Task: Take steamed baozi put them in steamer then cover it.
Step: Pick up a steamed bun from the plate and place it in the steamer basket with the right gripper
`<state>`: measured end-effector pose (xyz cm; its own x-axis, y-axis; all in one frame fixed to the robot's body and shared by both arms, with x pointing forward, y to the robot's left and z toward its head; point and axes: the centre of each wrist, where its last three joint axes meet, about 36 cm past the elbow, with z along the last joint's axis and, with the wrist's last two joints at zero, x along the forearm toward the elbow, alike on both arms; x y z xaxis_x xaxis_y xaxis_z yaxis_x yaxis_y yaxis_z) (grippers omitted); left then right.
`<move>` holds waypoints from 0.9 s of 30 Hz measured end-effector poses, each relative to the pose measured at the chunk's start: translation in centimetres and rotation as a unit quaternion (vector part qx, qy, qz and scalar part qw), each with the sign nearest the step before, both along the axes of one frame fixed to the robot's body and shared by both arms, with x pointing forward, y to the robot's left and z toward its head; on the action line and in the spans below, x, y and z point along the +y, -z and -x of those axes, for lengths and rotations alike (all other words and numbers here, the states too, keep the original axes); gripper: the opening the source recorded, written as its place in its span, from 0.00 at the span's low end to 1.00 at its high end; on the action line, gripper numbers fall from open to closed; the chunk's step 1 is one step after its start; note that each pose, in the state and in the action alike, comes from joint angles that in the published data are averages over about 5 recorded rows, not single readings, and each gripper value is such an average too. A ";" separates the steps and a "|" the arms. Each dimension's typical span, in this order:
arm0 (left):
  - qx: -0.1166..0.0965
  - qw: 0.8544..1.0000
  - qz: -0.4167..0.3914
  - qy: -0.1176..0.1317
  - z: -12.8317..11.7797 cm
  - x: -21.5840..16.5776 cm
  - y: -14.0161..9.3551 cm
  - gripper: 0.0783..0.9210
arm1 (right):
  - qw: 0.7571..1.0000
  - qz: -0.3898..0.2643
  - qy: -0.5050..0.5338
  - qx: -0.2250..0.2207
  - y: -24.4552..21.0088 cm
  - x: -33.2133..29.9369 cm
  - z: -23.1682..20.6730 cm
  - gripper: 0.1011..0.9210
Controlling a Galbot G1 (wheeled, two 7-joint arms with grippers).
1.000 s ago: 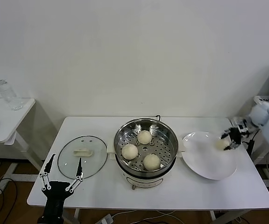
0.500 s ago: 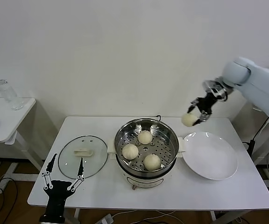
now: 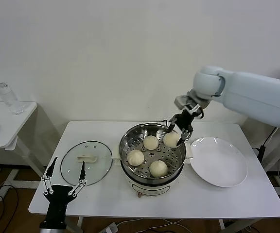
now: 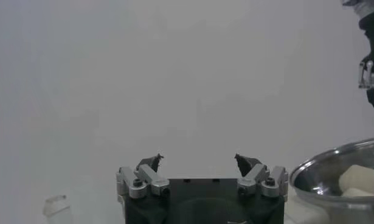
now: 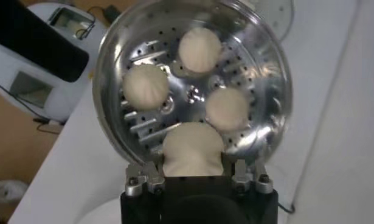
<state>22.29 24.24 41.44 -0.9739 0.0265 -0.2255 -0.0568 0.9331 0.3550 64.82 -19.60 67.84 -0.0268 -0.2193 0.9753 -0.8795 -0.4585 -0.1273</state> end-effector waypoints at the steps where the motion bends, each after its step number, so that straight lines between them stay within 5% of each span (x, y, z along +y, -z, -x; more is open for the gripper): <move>1: 0.000 1.000 0.000 0.000 0.0 0.0 0.0 0.88 | 1.000 0.003 -0.002 0.000 0.3 0.3 0.1 0.68; 27: -0.013 1.000 0.002 -0.009 -0.1 0.6 -0.8 0.88 | 0.998 0.046 -0.025 -0.026 6.0 2.2 0.9 0.73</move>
<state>22.42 24.85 42.20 -0.9680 0.0087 -0.2510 -0.0822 0.9334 0.3494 63.90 -17.38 61.84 -0.0683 -0.1304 0.9891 -0.8482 -0.5143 -0.1263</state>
